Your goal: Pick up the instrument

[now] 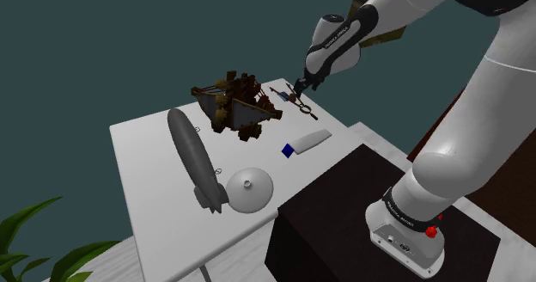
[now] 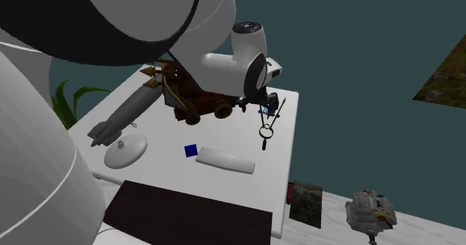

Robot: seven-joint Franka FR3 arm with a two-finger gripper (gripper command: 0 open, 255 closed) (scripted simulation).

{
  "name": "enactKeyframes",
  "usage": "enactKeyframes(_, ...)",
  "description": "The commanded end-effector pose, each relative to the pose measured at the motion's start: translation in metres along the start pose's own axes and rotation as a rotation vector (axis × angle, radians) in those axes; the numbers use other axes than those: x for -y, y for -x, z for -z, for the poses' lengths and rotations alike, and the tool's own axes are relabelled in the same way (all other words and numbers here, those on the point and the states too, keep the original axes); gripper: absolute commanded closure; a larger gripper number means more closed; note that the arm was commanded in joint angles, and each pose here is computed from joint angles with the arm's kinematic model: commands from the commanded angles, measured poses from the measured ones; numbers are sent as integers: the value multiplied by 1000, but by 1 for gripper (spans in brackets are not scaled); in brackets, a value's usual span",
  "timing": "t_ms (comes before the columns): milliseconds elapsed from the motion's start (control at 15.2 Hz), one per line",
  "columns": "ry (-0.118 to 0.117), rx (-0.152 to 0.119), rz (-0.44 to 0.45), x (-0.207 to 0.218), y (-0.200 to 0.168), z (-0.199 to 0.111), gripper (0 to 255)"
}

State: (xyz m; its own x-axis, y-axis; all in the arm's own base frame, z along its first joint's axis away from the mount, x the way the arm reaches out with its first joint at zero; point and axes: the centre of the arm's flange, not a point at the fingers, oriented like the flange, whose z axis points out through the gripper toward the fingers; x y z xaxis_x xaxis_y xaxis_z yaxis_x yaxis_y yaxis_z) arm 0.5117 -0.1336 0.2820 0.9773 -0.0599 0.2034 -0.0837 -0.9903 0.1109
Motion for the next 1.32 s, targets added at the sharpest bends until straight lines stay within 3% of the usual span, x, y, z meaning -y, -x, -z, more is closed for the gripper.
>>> enactKeyframes(0,7,-2,-1,-10,-9,-25,0)
enactKeyframes(330,23,-7,-5,-27,-30,-84,0)
enactKeyframes(990,24,-8,-5,-24,-23,-125,0)
enactKeyframes(1056,24,-8,-5,-23,-23,-125,255)
enactKeyframes(1254,24,-8,-5,-23,-24,-125,255)
